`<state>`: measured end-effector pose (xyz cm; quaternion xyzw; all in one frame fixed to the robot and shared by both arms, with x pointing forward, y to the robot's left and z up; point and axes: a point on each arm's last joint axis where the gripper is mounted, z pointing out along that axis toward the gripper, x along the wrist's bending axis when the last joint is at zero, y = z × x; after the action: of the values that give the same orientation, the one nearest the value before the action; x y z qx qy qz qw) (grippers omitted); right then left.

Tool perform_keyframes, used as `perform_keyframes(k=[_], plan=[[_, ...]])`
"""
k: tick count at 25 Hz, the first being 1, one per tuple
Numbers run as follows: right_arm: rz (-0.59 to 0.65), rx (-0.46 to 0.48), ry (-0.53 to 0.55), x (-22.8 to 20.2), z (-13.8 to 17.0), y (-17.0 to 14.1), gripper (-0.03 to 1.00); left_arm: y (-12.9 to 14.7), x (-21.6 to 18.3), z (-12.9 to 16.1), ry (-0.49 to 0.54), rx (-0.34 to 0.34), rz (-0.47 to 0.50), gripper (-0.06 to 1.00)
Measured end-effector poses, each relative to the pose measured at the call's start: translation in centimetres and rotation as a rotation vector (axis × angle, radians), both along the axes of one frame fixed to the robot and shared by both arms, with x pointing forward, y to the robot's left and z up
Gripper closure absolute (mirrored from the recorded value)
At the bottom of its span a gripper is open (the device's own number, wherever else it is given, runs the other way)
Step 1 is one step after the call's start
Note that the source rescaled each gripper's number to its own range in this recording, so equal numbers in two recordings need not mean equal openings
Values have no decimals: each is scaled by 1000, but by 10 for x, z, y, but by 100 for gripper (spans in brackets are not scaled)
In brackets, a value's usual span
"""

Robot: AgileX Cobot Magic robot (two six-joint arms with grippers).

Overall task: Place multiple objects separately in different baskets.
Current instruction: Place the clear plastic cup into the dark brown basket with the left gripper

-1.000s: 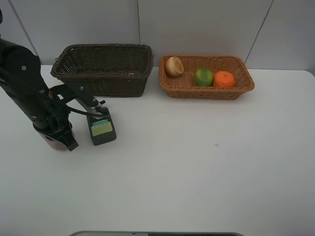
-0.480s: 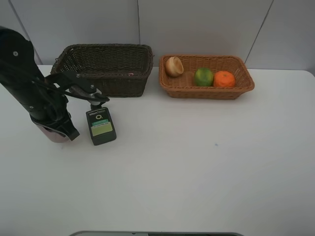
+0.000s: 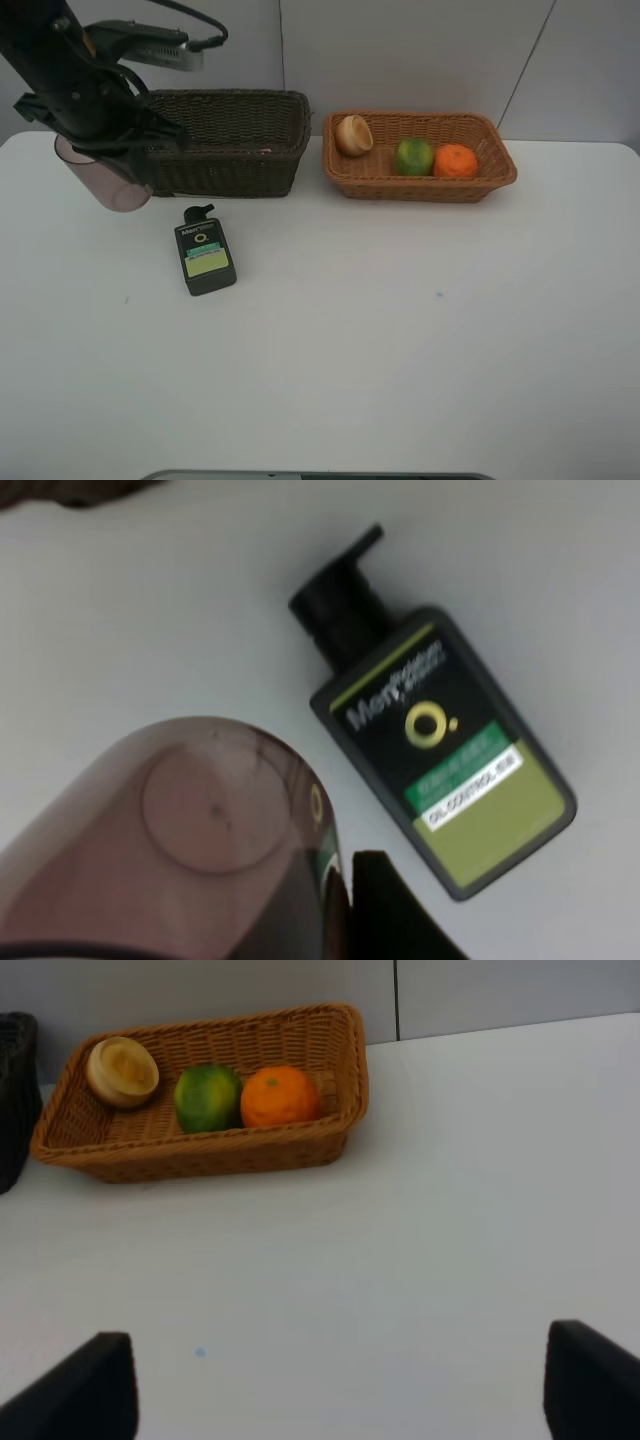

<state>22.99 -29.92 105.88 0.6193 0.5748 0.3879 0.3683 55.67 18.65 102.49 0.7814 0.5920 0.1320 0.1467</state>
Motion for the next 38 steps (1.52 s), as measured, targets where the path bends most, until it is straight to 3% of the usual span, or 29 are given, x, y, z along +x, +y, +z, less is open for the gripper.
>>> perform_keyframes(k=[8,14,19,33,38], plan=[[0,0,0,0,0,0,12,-1,44,38,-243,-109,66,94],[0,0,0,0,0,0,12,-12,80,26,-421,-147,26,94],[0,0,0,0,0,0,12,-17,104,-3,-502,-168,-1,94],[0,0,0,0,0,0,12,5,131,-88,-385,-132,62,94],[0,0,0,0,0,0,12,12,135,-101,-366,-137,90,94]])
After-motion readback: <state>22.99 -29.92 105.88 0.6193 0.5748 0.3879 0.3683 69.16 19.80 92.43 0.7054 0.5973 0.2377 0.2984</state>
